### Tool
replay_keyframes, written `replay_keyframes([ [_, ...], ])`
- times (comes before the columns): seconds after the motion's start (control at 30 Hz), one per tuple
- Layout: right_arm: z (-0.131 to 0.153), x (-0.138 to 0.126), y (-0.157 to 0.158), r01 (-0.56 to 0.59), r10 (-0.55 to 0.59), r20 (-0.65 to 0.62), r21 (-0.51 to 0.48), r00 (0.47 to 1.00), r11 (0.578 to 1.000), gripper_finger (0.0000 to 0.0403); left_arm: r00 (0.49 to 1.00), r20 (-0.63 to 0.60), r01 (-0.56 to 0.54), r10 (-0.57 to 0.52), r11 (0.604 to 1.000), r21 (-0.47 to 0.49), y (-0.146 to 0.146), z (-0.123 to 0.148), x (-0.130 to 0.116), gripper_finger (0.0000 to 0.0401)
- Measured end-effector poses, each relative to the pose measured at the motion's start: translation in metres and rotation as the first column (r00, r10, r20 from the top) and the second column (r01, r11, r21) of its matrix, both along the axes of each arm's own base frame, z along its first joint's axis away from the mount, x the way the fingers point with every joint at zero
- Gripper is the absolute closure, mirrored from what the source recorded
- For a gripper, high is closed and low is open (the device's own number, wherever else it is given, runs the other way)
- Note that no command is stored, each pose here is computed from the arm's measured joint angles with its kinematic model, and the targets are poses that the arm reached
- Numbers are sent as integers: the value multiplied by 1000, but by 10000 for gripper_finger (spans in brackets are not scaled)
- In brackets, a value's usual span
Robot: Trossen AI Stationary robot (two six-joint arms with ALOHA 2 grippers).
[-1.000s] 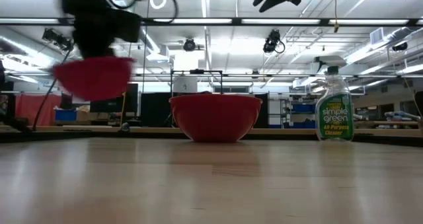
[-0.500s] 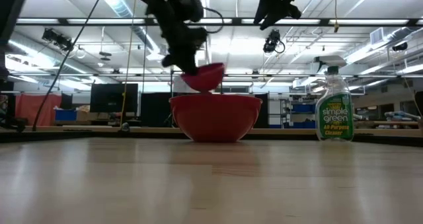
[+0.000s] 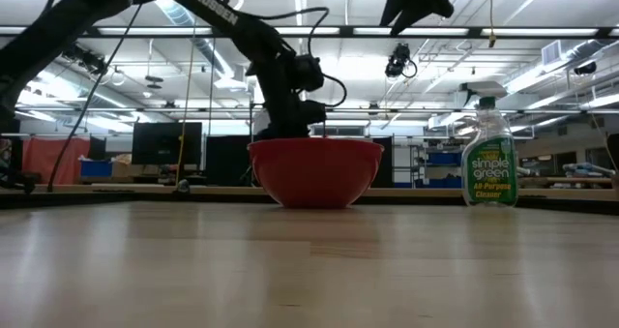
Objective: Nest bowls inside each other
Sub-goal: Stack the pink bowl on top of the blue bowl, then return to Home Position
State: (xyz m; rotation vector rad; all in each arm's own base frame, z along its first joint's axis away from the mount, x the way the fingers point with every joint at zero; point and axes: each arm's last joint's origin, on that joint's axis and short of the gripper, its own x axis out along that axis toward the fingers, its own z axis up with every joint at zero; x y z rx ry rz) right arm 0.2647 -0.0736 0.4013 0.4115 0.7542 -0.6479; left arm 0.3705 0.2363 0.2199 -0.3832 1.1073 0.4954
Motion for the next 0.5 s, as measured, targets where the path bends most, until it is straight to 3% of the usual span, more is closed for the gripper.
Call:
replay_keyframes([
  [0.13,4,-4,4,6,-6,14,-18,1000,1000,247,1000,27,13,-13,1000,22,-2,9,0,299],
  [0.33,8,-12,0,15,-15,34,5,999,1000,247,996,92,1,-8,997,78,-6,46,-13,212],
  [0.5,17,-27,-2,54,-52,76,-18,996,998,247,986,160,23,-47,989,146,-31,96,-34,193],
])
